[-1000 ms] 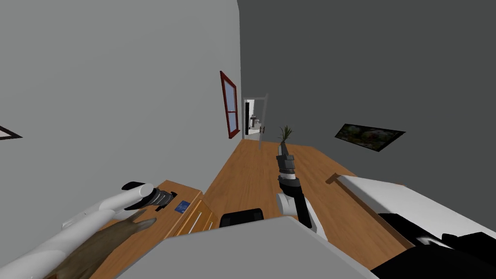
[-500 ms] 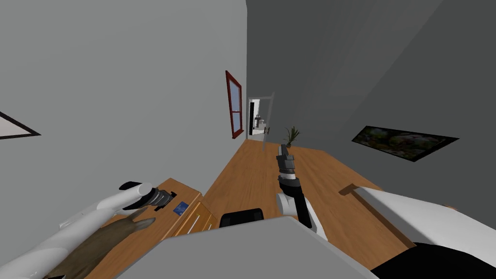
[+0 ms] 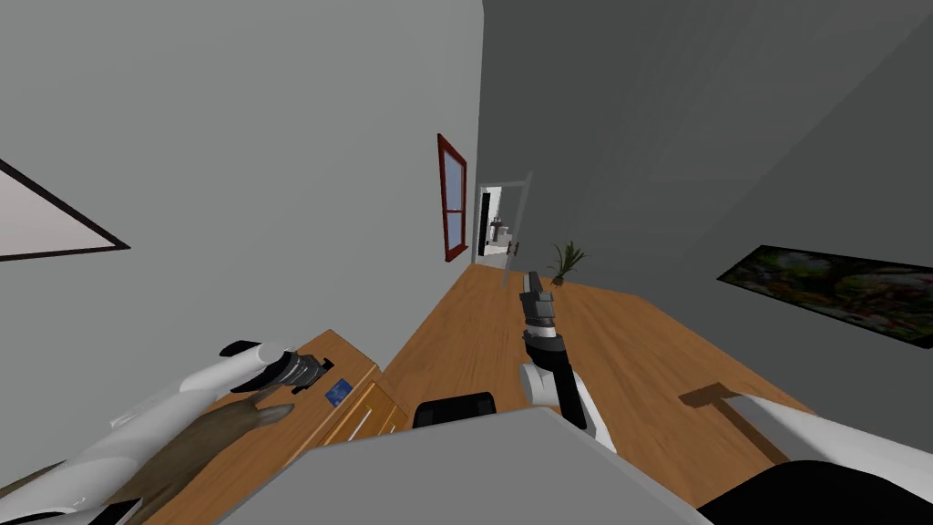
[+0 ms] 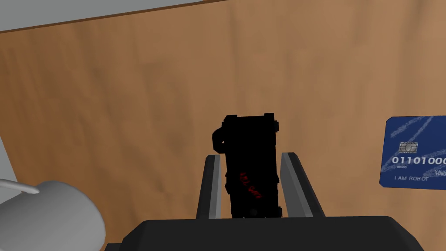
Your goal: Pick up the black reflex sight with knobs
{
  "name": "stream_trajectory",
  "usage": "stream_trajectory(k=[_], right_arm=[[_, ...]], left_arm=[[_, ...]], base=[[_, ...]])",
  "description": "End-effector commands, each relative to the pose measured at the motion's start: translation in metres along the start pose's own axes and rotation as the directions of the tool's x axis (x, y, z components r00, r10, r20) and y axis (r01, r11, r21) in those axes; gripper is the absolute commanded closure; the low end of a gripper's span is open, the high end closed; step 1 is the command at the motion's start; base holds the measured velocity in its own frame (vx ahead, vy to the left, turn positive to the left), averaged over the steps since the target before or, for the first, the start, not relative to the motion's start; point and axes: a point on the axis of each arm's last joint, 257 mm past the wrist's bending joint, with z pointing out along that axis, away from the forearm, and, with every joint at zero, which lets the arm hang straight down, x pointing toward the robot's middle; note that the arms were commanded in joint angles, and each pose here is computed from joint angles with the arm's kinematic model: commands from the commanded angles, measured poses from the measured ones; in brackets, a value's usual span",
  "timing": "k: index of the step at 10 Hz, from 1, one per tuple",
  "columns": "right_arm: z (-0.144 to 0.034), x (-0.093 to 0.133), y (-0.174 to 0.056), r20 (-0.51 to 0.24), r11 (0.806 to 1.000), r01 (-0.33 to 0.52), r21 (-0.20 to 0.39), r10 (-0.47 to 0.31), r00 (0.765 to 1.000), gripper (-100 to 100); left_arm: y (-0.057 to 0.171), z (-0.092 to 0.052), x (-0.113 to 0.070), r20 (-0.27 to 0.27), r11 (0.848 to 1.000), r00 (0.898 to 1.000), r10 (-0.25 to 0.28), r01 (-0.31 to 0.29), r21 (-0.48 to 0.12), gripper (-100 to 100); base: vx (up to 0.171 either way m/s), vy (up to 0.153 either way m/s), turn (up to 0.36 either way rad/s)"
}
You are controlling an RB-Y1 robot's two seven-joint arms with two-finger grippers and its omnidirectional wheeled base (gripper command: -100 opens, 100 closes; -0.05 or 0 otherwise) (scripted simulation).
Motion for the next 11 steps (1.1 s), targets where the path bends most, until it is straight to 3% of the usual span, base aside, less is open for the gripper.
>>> stream_trajectory(k=[1, 5, 10, 11], right_arm=[[0.0, 0.0, 0.0, 0.0, 1.0, 0.0, 0.0, 0.0, 1.0, 0], [0.0, 0.0, 0.0, 0.0, 1.0, 0.0, 0.0, 0.0, 1.0, 0], [0.0, 0.0, 0.0, 0.0, 1.0, 0.0, 0.0, 0.0, 1.0, 0], [0.0, 0.0, 0.0, 0.0, 1.0, 0.0, 0.0, 0.0, 1.0, 0]], left_arm=[[0.0, 0.0, 0.0, -0.002, 0.999, 0.999, 0.037, -0.037, -0.002, 100], [0.001, -0.003, 0.007, -0.033, 0.996, 0.996, 0.085, -0.085, -0.027, 100], [0.001, -0.004, 0.011, -0.055, 0.982, 0.981, 0.186, -0.188, -0.035, 100], [0.001, -0.004, 0.009, -0.051, 0.985, 0.984, 0.169, -0.171, -0.036, 100]], base=[[0.048, -0.032, 0.019], [0.081, -0.07, 0.207], [0.071, -0.071, 0.149], [0.01, -0.018, -0.015]])
